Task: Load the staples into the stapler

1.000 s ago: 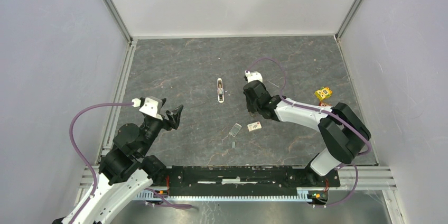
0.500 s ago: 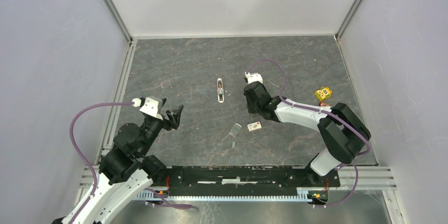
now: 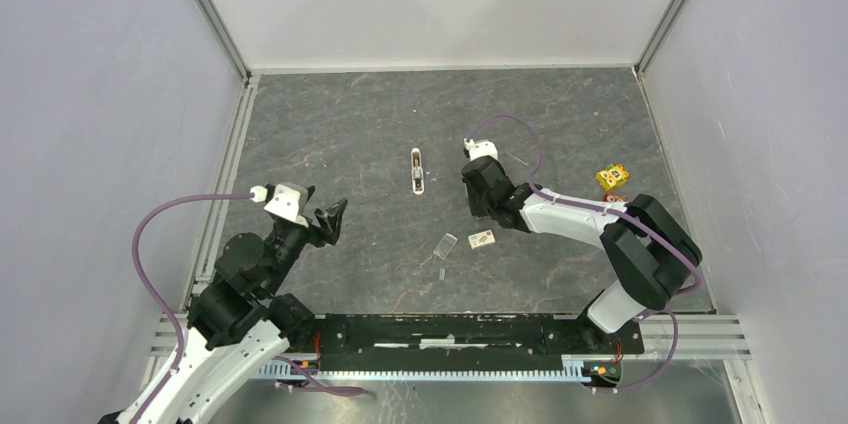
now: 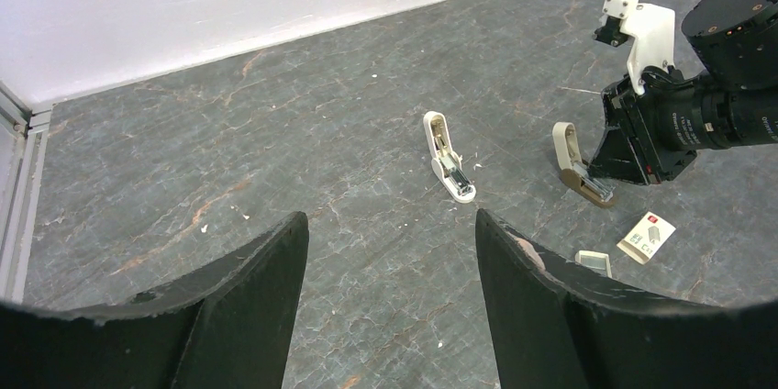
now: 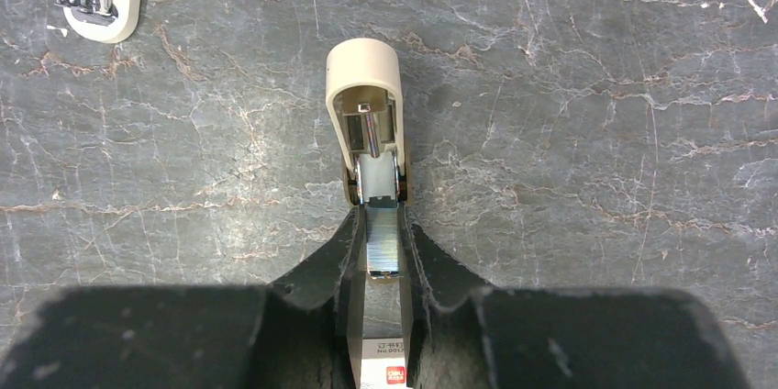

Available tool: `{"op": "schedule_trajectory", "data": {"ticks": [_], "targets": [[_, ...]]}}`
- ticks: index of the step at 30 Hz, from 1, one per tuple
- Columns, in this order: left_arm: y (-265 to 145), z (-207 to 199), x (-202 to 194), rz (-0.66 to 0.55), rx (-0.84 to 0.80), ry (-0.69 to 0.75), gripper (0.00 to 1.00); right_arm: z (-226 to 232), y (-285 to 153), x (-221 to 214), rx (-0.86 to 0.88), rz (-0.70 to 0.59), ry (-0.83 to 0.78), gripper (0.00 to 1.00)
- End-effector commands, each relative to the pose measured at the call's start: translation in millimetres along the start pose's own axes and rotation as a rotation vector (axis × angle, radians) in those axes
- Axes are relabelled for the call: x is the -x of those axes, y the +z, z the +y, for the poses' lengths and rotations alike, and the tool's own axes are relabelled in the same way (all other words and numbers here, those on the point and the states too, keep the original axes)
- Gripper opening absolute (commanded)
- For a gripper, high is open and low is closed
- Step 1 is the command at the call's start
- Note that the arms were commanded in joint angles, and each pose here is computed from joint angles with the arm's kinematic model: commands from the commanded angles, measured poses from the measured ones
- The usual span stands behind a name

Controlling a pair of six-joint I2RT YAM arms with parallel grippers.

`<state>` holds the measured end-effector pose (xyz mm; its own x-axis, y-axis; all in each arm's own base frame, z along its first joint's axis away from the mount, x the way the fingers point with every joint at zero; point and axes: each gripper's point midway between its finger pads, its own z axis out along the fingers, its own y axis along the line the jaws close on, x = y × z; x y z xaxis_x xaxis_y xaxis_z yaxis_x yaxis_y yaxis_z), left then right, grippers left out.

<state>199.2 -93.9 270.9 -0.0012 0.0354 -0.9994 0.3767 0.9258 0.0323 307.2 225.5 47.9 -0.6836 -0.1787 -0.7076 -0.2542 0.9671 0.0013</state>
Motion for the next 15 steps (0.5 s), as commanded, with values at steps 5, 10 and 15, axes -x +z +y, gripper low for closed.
{"op": "schedule_trajectory", "data": {"ticks": [5,10,15], "targets": [[1.2,5.7,5.5,-0.018,0.018,0.063,0.74,2.8,4.2,2.6,0.003,-0.021,0.005,0.21],[1.1,5.7,5.6,-0.019,0.018,0.063,0.74,2.0,4.7,0.3,0.002,-0.017,0.004,0.21],[1.0,5.9,6.1,-0.021,0.019,0.063,0.74,2.6,5.5,-1.1,0.005,-0.015,0.010,0.21]]}}
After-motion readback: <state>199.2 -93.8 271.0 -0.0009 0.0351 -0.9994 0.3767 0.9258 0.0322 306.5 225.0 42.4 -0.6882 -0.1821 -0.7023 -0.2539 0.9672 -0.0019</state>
